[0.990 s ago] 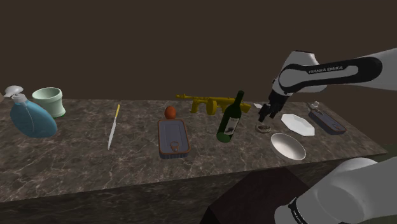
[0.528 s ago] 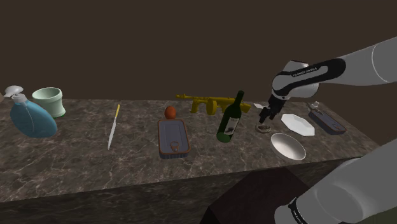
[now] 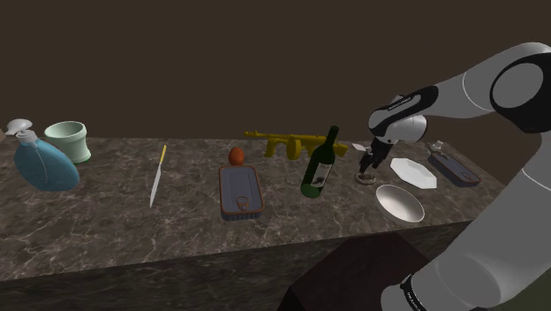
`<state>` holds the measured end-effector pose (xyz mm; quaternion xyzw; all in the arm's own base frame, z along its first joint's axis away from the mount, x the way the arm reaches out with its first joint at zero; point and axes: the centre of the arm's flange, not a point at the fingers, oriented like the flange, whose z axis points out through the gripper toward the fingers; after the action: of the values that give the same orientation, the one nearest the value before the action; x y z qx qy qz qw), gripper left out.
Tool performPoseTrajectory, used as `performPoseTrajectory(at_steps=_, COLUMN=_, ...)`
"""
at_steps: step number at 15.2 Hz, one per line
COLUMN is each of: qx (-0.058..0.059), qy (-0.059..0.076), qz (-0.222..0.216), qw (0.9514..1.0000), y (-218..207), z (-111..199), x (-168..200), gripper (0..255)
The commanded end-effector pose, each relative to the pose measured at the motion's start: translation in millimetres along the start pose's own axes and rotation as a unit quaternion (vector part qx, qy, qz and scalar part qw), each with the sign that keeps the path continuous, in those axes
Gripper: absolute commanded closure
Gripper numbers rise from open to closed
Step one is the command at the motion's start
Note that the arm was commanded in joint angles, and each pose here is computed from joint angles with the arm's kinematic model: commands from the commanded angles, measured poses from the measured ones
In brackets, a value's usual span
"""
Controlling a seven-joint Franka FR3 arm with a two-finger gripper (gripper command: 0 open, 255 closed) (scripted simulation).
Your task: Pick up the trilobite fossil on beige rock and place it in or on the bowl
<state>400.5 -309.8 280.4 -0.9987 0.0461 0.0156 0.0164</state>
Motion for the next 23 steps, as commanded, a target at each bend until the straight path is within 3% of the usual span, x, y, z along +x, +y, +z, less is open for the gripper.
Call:
performPoseTrajectory(at_steps=1, qx=0.0, qy=0.0, qz=0.0, qw=1.0, y=1.9, z=12.2, x=1.4, gripper=0)
performPoseTrajectory(at_steps=6, qx=0.0, qy=0.0, qz=0.0, qw=1.0, y=1.9, z=36.4, x=1.4, gripper=0)
performPoseTrajectory(at_steps=13, qx=0.0, qy=0.0, qz=0.0, qw=1.0, y=1.9, z=36.3, x=1.4, gripper=0)
performPoseTrajectory(at_steps=14, qx=0.0, qy=0.0, qz=0.0, qw=1.0, y=1.9, z=36.3, x=1.4, gripper=255)
performPoseTrajectory(at_steps=23, qx=0.0, qy=0.0, qz=0.0, qw=1.0, y=1.9, z=36.3, x=1.4, gripper=255)
